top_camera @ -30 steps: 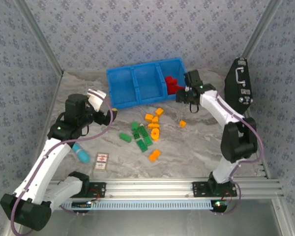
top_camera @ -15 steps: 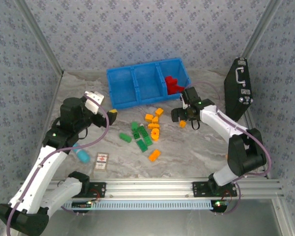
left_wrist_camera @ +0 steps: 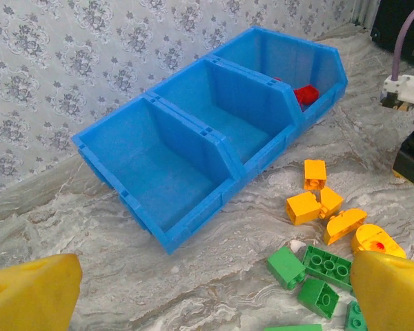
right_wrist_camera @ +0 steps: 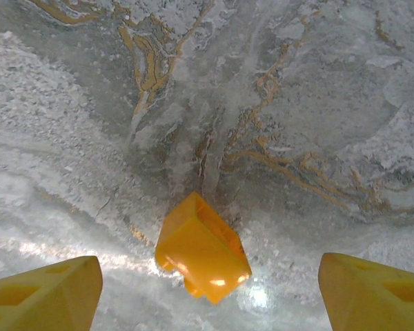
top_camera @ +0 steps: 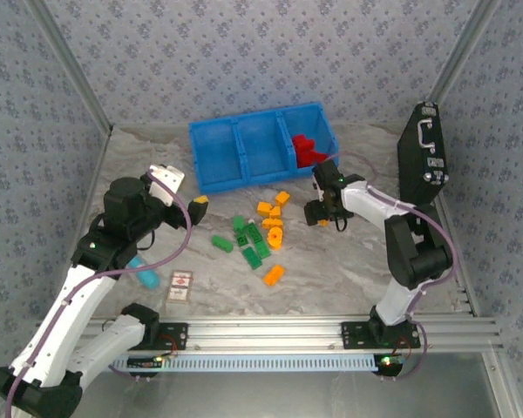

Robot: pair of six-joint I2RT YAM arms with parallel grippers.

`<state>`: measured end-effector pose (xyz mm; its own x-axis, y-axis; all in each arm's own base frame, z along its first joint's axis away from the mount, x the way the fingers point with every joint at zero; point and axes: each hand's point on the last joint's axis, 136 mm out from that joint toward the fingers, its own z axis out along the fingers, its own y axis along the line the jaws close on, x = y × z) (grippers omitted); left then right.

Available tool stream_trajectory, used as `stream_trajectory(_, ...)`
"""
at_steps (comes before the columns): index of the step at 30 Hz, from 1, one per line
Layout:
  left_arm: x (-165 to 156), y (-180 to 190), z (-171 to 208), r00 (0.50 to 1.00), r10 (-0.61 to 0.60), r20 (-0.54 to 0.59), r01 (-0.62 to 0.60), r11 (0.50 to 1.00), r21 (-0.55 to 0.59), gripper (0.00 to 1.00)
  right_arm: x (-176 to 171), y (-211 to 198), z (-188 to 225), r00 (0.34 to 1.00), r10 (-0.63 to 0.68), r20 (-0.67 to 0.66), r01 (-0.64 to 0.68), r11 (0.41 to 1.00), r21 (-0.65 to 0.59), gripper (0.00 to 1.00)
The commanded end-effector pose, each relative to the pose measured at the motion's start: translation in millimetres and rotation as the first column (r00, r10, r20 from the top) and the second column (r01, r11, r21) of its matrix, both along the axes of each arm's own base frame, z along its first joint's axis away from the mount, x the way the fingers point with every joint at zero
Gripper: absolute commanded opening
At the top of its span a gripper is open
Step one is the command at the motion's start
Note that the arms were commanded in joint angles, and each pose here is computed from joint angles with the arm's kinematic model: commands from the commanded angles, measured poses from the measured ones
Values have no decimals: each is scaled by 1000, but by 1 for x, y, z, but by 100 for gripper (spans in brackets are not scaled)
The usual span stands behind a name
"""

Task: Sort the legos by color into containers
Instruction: Pick up the lego from the center of the table.

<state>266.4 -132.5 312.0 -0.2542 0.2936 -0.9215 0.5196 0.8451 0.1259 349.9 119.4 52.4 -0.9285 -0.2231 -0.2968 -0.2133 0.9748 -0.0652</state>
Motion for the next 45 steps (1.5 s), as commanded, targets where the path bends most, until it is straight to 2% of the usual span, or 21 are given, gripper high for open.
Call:
stream_trajectory(1, -5, 2, 6, 1000, 0, 20, 0, 1000, 11, 100, 4, -3, -1, 1000, 14, -19, -15, 999, -46, 79)
stream_trajectory(19, -7, 10, 4, 999, 36, 31, -37, 999, 34, 100, 19, -1, -23, 997, 18, -79, -25, 997, -78, 52)
stream_trajectory(31, -4, 11, 0, 999, 41, 28, -43, 998, 50, 100, 5, -7, -29, 992, -17, -123, 6, 996, -90, 31)
stream_trajectory(41, -2, 11, -5, 999, 40, 20, -42, 997, 65, 100, 11, 1, 1, 995, -56, -84, 54, 998, -32, 26)
stream_trajectory(45, -1, 13, -5, 999, 44, 21, -45, 997, 70, 100, 30, 17, 37, 999, -49, -17, 50, 998, 24, 26)
